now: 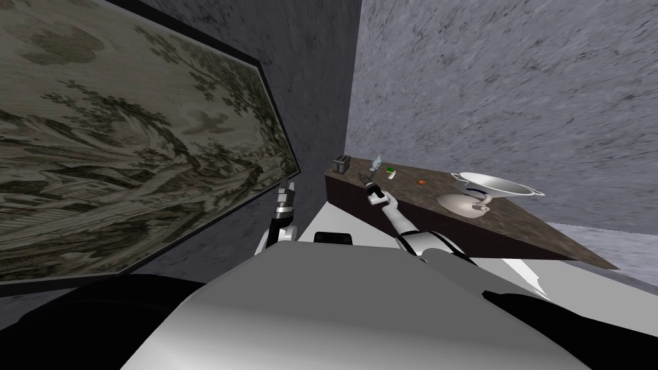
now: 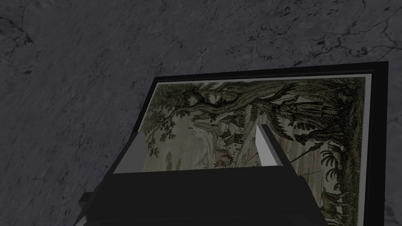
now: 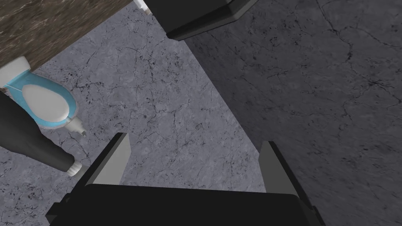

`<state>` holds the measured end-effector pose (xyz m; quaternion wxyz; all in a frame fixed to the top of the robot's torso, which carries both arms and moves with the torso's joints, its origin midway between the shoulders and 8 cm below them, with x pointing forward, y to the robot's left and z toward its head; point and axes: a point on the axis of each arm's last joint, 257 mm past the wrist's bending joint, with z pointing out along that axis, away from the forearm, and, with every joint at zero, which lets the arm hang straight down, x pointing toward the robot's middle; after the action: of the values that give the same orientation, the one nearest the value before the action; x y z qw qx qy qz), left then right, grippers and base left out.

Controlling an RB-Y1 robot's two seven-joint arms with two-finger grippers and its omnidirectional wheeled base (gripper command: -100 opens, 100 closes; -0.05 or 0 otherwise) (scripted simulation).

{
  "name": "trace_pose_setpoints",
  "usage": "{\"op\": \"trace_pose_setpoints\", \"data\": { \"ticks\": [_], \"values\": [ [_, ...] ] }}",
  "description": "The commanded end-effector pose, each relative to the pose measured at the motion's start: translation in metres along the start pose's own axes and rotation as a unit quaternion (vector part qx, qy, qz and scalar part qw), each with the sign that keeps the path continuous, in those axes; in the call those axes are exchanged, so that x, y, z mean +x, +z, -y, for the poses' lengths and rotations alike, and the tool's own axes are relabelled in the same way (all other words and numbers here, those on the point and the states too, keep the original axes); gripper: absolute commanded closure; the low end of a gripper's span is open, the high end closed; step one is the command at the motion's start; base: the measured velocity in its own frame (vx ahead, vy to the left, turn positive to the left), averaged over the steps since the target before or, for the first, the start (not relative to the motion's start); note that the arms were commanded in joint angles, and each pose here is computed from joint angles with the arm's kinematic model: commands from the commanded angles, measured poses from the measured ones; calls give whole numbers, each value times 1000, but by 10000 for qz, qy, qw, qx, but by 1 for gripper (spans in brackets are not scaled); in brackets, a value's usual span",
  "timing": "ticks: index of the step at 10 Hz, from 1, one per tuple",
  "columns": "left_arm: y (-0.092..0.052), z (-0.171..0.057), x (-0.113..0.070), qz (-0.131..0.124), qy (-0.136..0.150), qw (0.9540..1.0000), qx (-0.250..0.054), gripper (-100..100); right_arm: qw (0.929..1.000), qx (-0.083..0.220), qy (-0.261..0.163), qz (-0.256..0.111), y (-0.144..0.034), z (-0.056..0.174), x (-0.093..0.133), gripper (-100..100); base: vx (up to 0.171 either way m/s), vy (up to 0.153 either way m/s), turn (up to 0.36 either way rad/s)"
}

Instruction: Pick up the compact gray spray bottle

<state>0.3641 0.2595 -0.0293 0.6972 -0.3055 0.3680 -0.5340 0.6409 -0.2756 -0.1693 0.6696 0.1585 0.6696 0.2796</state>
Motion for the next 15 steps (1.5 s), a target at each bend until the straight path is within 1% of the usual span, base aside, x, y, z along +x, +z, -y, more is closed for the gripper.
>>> {"op": "trace_pose_setpoints", "data": {
  "ticks": [1, 2, 3, 4, 5, 6, 7, 9, 10, 11, 12, 14, 15],
  "values": [
    [0, 0, 0, 0, 0, 10000, 0, 0, 9999, 117, -49, -49, 1, 11, 4, -100, -7, 17, -5],
    [0, 0, 0, 0, 0, 10000, 0, 0, 9990, 278, -330, -71, 10, 21, -7, -100, -10, 30, 22],
    [0, 0, 0, 0, 0, 10000, 0, 0, 9986, 387, -330, -121, 8, 32, -2, -100, -8, 28, 13],
    [0, 0, 0, 0, 0, 10000, 0, 0, 9965, 581, -590, -149, 14, 45, -14, -100, -3, 33, 22],
    [0, 0, 0, 0, 0, 10000, 0, 0, 9959, 665, -589, -188, 12, 54, -10, -100, -2, 31, 7],
    [0, 0, 0, 0, 0, 10000, 0, 0, 9922, 909, -826, -233, 16, 71, -21, -100, -1, 32, 20],
    [0, 0, 0, 0, 0, 10000, 0, 0, 9883, 1089, -1041, -242, 20, 82, -34, -100, 14, 49, 25],
    [0, 0, 0, 0, 0, 10000, 0, 0, 9865, 1233, -1035, -313, 16, 96, -29, -100, 10, 21, 3],
    [0, 0, 0, 0, 0, 10000, 0, 0, 9813, 1445, -1225, -338, 18, 109, -41, -100, 11, 14, 16],
    [0, 0, 0, 0, 0, 10000, 0, 0, 9802, 1515, -1221, -373, 15, 117, -39, -100, 16, 16, 11],
    [0, 0, 0, 0, 0, 10000, 0, 0, 9749, 1698, -1389, -384, 17, 127, -52, -100, 28, 24, 14],
    [0, 0, 0, 0, 0, 10000, 0, 0, 9731, 1791, -1382, -432, 13, 136, -49, -100, 16, 16, 4],
    [0, 0, 0, 0, 0, 10000, 0, 0, 9666, 2007, -1526, -464, 12, 149, -61, -100, 20, 15, 16]
  ]
}}
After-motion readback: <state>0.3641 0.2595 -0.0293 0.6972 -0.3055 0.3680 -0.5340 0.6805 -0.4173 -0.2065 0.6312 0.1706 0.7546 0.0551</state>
